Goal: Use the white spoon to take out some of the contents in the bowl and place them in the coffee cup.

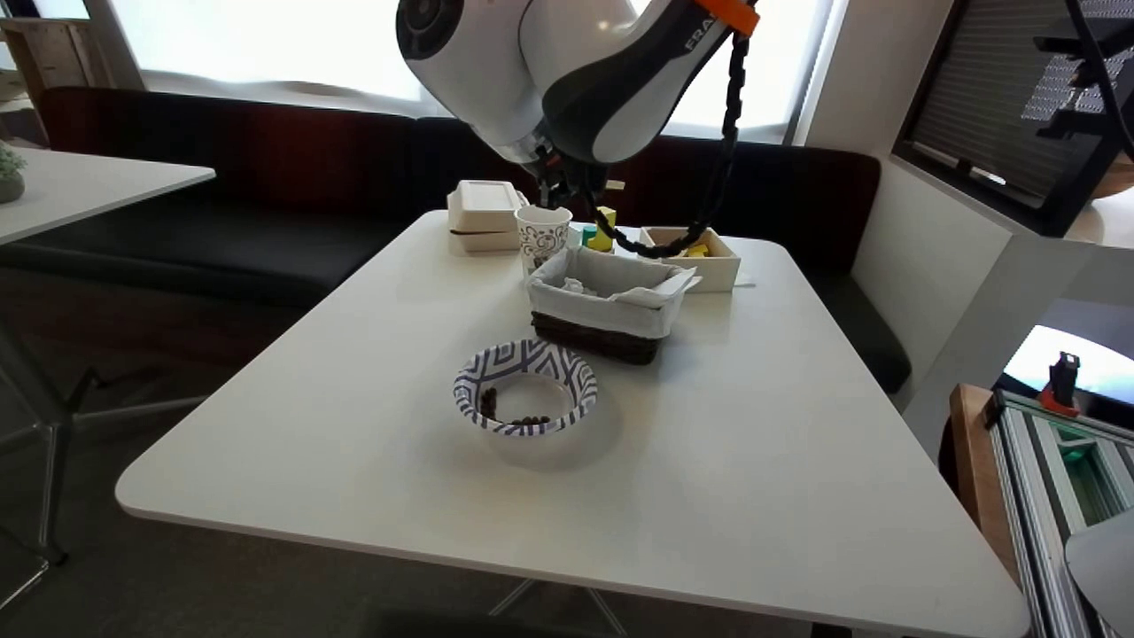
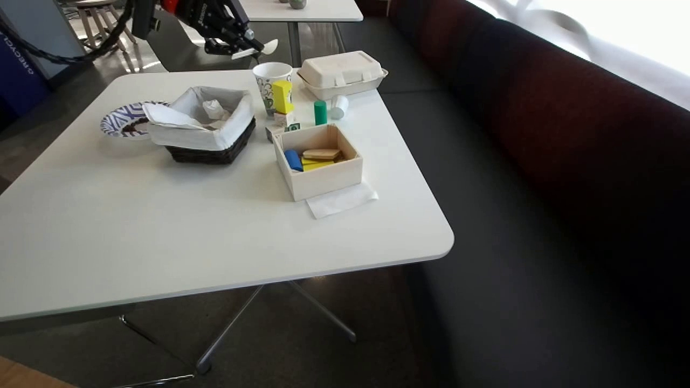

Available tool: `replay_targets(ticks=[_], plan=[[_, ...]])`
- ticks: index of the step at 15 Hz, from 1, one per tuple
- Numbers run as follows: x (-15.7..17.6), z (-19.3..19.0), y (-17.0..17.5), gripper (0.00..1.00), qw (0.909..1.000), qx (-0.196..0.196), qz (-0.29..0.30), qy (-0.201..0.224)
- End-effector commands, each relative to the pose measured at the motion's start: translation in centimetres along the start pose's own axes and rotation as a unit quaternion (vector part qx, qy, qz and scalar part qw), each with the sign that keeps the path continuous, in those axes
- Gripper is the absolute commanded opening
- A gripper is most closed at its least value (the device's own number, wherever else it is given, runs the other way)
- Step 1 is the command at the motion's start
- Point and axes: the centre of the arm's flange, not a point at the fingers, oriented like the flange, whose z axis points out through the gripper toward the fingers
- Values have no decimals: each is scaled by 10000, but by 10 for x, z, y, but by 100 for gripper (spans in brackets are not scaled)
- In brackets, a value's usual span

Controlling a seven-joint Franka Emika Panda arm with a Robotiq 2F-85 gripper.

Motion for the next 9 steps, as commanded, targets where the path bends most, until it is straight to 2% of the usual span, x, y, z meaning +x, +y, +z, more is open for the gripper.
replay_targets(ticks=[1,7,8,9], plan=[[6,2,-14,4,9987,-499,80,-24],[10,10,-19,4,9935,-1117,197,-58],[10,9,-20,4,9937,-1101,181,-62],[9,6,-22,4,9970,-773,17,-77]])
